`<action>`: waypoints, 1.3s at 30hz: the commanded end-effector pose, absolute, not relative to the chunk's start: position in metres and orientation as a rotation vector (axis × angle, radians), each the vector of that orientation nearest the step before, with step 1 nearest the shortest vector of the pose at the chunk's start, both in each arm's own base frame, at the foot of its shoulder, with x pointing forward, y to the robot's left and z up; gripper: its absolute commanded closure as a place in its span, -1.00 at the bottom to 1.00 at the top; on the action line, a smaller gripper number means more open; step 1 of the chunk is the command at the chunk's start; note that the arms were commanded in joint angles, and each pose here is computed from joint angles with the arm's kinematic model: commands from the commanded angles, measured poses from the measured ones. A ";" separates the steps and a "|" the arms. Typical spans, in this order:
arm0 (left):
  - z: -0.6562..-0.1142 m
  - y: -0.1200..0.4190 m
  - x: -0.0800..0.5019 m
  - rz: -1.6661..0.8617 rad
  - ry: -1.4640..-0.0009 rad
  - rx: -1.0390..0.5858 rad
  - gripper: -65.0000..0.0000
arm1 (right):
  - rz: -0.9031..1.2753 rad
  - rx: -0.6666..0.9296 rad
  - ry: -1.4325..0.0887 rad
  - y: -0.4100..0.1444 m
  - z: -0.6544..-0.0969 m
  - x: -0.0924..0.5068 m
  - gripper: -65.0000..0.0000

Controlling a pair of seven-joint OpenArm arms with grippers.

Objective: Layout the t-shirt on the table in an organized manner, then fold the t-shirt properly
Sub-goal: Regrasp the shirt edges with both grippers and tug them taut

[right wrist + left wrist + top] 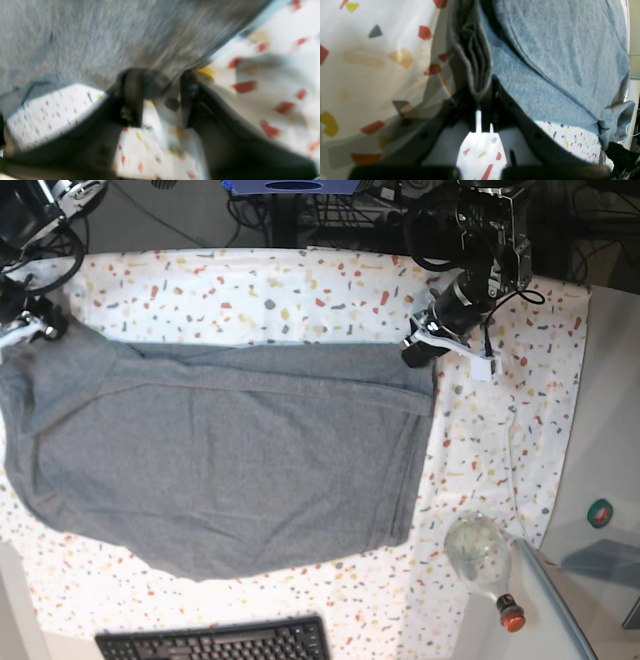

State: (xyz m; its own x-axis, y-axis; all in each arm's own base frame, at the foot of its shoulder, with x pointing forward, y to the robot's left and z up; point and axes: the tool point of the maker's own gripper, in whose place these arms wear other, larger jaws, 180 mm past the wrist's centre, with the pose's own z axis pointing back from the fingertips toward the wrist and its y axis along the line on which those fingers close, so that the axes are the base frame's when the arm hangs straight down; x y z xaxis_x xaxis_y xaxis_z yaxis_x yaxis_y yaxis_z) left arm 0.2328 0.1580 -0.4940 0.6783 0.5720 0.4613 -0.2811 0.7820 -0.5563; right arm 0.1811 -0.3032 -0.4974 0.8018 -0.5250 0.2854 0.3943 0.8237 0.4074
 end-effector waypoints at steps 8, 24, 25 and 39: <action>-0.492 0.164 0.233 0.491 -0.670 -0.451 1.00 | -0.431 0.314 -0.430 -0.307 -0.480 0.206 1.00; -0.493 0.164 0.232 0.491 -0.666 -0.449 1.00 | -0.258 0.305 -0.571 -0.286 -0.399 0.339 0.99; -0.493 0.164 0.232 0.491 -0.666 -0.449 1.00 | -0.251 0.301 -0.572 -0.288 -0.396 0.342 0.69; -0.493 0.170 0.231 0.482 -0.666 -0.436 1.00 | -0.879 0.212 -0.720 -0.379 -0.437 0.228 -0.29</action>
